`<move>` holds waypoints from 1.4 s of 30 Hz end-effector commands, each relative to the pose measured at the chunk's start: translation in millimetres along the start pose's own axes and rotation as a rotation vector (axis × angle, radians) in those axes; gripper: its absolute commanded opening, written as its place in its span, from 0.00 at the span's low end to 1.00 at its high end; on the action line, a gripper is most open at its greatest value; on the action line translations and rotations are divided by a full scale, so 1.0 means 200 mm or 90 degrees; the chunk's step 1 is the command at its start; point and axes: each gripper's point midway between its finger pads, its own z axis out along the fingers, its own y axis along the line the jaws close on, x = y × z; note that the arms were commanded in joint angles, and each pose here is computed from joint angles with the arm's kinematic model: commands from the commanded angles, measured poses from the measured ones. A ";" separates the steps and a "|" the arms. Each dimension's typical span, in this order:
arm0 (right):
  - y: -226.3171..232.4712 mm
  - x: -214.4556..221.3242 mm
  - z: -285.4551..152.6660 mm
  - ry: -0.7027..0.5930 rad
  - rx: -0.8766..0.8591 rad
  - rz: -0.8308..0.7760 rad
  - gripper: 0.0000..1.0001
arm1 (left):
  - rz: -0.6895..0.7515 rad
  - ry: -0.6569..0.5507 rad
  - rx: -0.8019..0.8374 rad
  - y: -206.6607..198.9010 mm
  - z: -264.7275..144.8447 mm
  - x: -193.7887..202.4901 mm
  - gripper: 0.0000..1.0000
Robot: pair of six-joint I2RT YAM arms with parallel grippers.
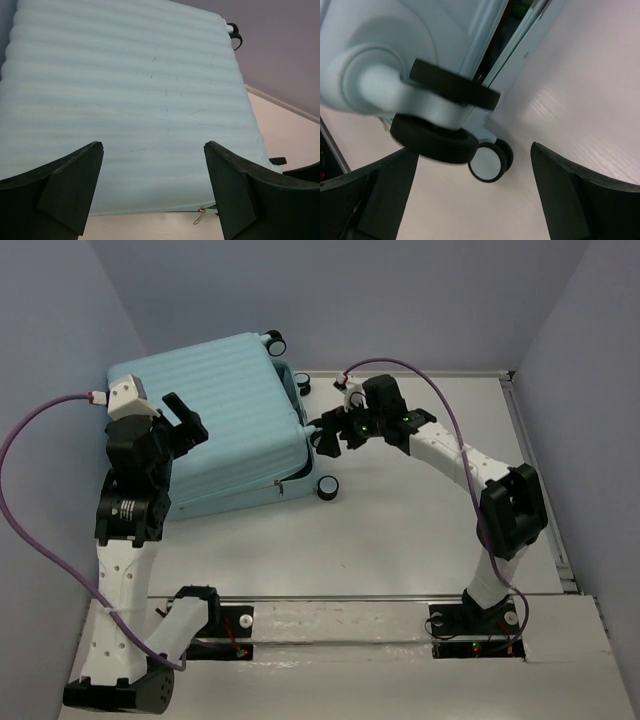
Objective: Pack the luggage
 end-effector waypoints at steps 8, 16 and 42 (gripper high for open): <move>0.03 -0.19 0.16 0.003 0.016 -0.110 1.00 | 0.015 -0.135 -0.192 0.35 -0.28 -0.13 0.95; 0.06 -0.23 0.24 -0.007 0.104 -0.227 0.84 | 0.022 -0.132 -0.235 0.43 -0.29 -0.07 0.96; -0.68 -0.42 -0.91 -0.258 0.364 0.051 1.00 | -0.039 -0.012 0.076 -0.13 0.09 -0.02 0.96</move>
